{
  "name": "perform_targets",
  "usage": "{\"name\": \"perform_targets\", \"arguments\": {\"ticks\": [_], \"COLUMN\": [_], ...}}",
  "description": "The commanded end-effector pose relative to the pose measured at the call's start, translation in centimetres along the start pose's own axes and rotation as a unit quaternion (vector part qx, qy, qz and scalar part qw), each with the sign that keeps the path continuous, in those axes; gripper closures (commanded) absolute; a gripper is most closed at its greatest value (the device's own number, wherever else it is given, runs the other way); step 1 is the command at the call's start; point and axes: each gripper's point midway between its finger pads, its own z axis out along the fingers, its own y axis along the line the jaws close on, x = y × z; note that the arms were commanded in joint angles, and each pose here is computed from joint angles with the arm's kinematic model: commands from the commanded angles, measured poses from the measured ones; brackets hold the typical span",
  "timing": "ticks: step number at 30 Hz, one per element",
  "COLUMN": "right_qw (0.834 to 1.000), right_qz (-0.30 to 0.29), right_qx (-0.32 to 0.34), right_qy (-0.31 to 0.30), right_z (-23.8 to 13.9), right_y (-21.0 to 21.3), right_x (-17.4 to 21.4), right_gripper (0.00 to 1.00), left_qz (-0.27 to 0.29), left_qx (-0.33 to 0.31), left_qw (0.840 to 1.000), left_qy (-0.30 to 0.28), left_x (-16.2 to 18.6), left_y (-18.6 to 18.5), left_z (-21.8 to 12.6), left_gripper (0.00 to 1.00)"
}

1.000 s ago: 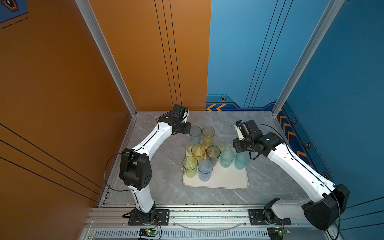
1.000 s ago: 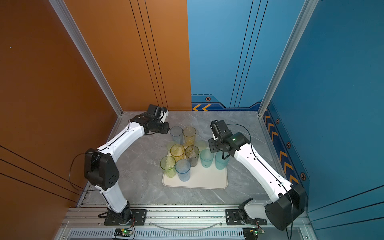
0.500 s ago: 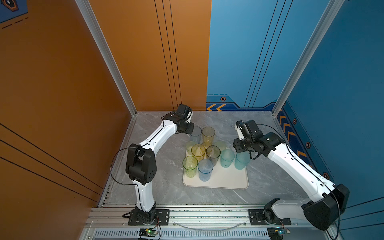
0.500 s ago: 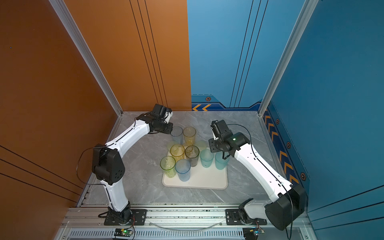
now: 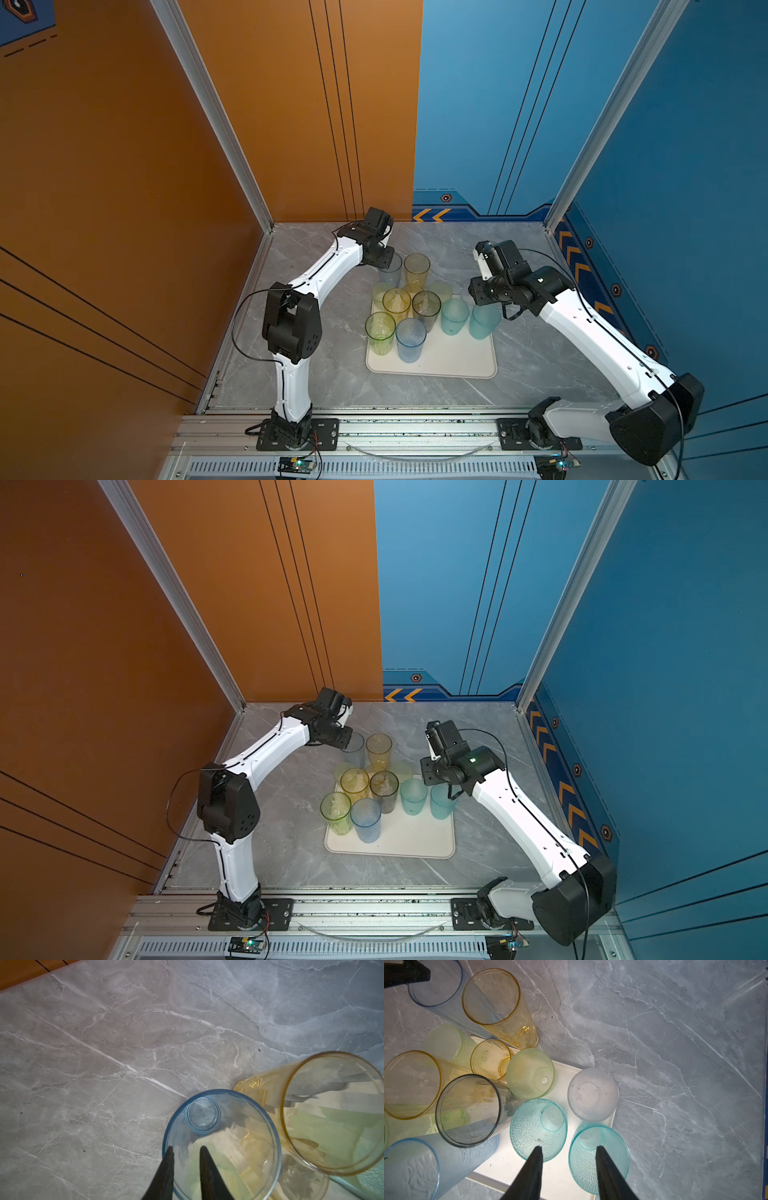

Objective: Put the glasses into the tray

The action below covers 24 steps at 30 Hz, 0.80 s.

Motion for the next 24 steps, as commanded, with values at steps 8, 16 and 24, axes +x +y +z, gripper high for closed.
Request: {"name": "perform_targets", "arguments": {"ticks": [8,16,24], "right_qw": [1.0,1.0,1.0], "right_qz": [0.002,0.002,0.002], "right_qx": [-0.013,-0.015,-0.016], "right_qy": [-0.002,-0.001,0.002], "right_z": [0.0,0.2,0.4], "right_y": [0.1,0.3,0.2], "right_x": [0.2,0.2,0.4], "right_gripper": [0.58,0.58,0.58], "left_qz": [0.018,0.025,0.025], "left_qx": [-0.011,-0.005,-0.032], "left_qw": [1.0,0.999,0.999], "left_qy": [-0.008,-0.029,-0.037], "left_x": [-0.7,-1.5,-1.6], "left_y": [-0.3,-1.1,0.1], "left_z": [-1.4,-3.3,-4.1], "left_gripper": [0.77,0.77,0.74]}}
